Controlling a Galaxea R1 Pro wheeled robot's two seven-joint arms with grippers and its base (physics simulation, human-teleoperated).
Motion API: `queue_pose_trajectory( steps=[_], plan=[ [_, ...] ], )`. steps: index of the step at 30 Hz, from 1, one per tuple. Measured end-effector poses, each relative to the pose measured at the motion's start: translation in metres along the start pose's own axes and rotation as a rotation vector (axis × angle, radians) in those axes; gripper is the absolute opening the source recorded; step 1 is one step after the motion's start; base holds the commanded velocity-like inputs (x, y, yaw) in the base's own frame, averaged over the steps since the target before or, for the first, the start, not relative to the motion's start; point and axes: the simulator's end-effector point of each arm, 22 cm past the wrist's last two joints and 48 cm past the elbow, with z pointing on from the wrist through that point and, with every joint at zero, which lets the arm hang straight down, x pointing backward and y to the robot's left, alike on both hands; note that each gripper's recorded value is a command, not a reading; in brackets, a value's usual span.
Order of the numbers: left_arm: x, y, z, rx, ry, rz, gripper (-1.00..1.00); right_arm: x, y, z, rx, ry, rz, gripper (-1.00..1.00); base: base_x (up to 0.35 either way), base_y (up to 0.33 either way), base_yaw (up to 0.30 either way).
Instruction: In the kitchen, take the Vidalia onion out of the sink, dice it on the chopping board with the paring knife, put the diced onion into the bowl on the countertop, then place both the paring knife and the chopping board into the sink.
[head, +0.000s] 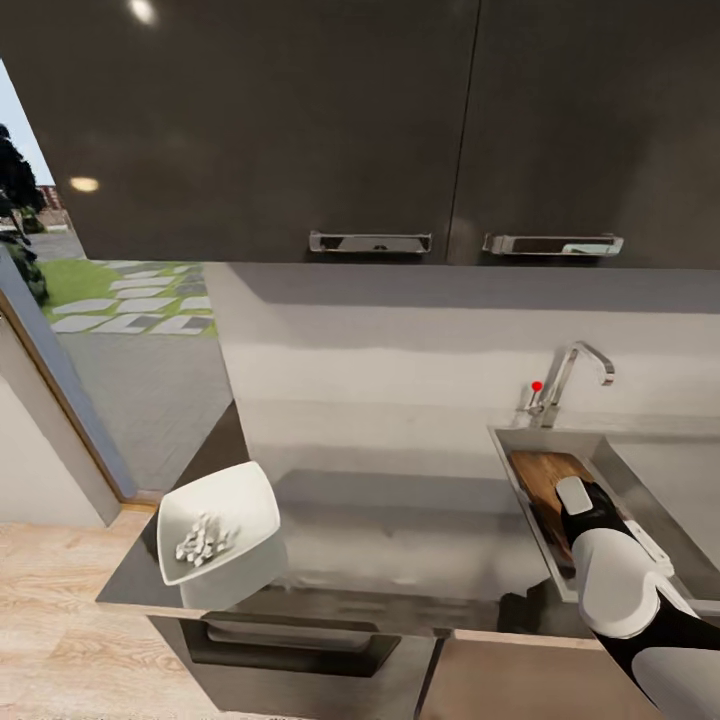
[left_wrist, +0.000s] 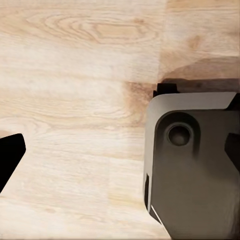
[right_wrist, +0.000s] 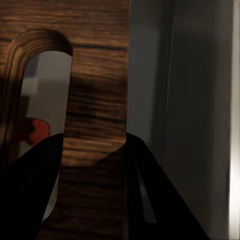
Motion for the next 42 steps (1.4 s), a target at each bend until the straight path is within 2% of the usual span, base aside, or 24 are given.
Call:
queue_pose_trajectory(
  steps=[20,33,34,42],
  plan=[
    [0.013,-0.002,0.003,0.0,0.036,0.006,1.0,-0.012,-0.011,0.021,0.042,-0.015,0.013,-1.0,0.0,-0.053,0.066],
    [0.014,-0.004,0.003,0.002,0.037,0.006,1.0,-0.015,-0.013,0.023,0.044,-0.016,0.017,-1.0,0.0,-0.001,0.002],
    [0.014,-0.004,0.003,0.002,0.037,0.006,1.0,-0.015,-0.013,0.023,0.044,-0.016,0.017,1.0,0.0,0.0,0.0],
    [0.014,-0.004,0.003,0.002,0.037,0.006,1.0,-0.015,-0.012,0.023,0.042,-0.017,0.018,1.0,0.0,0.0,0.0]
  ],
)
